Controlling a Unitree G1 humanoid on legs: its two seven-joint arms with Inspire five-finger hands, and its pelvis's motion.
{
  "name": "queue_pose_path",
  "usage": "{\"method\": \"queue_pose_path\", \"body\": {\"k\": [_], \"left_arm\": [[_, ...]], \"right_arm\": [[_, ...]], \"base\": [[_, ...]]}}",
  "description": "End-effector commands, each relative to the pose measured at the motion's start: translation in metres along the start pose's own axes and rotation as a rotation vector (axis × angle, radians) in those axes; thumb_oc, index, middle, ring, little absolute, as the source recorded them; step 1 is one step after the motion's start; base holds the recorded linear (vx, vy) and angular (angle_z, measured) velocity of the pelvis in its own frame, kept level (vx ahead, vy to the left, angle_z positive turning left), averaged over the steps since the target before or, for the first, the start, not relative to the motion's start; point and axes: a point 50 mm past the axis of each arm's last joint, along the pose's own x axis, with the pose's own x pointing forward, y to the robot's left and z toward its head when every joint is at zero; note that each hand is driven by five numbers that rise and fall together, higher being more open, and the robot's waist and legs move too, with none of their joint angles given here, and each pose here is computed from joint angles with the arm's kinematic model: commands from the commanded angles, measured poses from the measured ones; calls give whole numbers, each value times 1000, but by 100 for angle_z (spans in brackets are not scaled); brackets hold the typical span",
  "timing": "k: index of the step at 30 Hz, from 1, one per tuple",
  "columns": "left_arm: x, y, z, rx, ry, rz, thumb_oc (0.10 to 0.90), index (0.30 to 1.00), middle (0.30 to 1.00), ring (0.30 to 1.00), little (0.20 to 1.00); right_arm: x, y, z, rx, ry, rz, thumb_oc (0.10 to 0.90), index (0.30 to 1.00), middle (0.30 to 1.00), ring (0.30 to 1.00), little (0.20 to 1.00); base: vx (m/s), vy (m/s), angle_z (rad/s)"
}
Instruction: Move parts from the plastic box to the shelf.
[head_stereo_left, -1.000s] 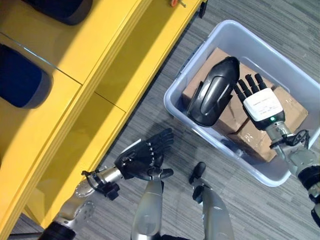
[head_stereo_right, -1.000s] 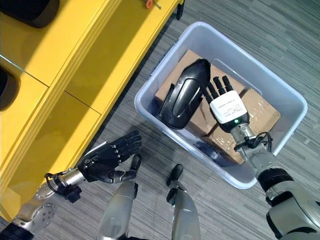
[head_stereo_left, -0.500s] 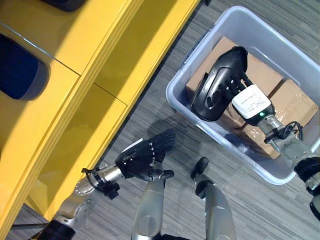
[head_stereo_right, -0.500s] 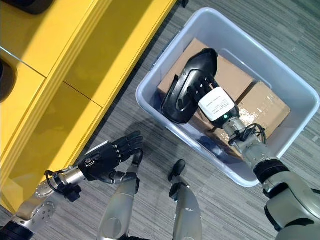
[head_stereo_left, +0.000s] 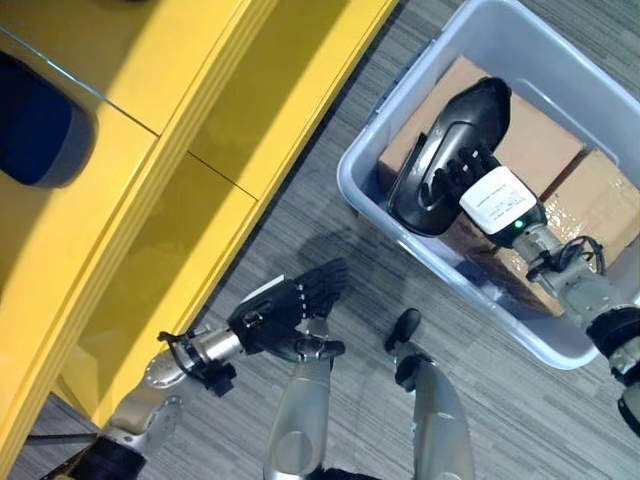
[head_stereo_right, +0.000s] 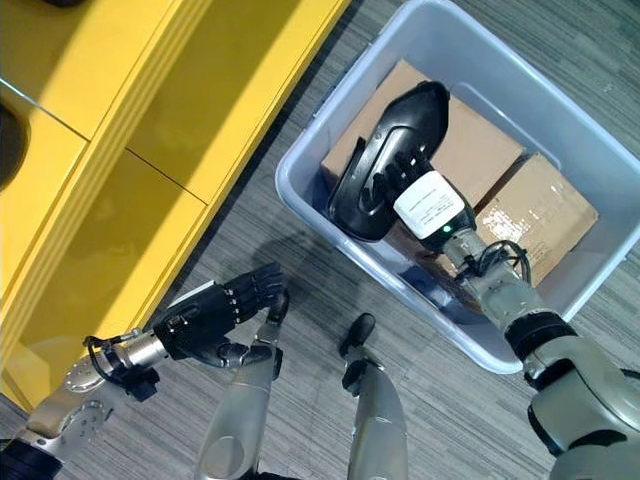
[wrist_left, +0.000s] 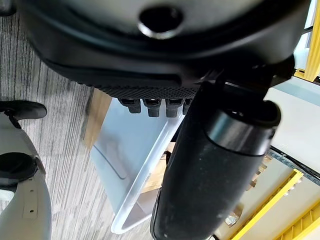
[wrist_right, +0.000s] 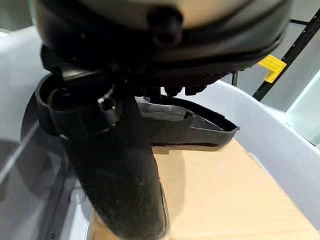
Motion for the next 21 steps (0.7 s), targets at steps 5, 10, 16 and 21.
{"method": "queue_pose_path", "body": {"k": [5, 10, 16, 21], "left_arm": [[-1, -18, 16, 14, -93, -135, 900, 1000, 1000, 1000, 1000], [-1, -20, 12, -22, -64, -148, 900, 1000, 1000, 1000, 1000], [0, -21, 12, -18, -59, -149, 900, 1000, 1000, 1000, 1000], [1, -24, 9, -24, -27, -138, 900, 1000, 1000, 1000, 1000]], "right_arm": [[6, 0, -46, -80, 104, 212, 900, 1000, 1000, 1000, 1000], [3, 19, -56, 128, 185, 553, 400, 300, 300, 300, 300], [-1, 23, -57, 139, 204, 583, 400, 300, 300, 300, 300], [-8, 30, -69, 237, 278, 600, 400, 300, 300, 300, 300]], "base": [[41, -52, 4], [21, -62, 3], [-1, -15, 5], [-17, -72, 3]]}}
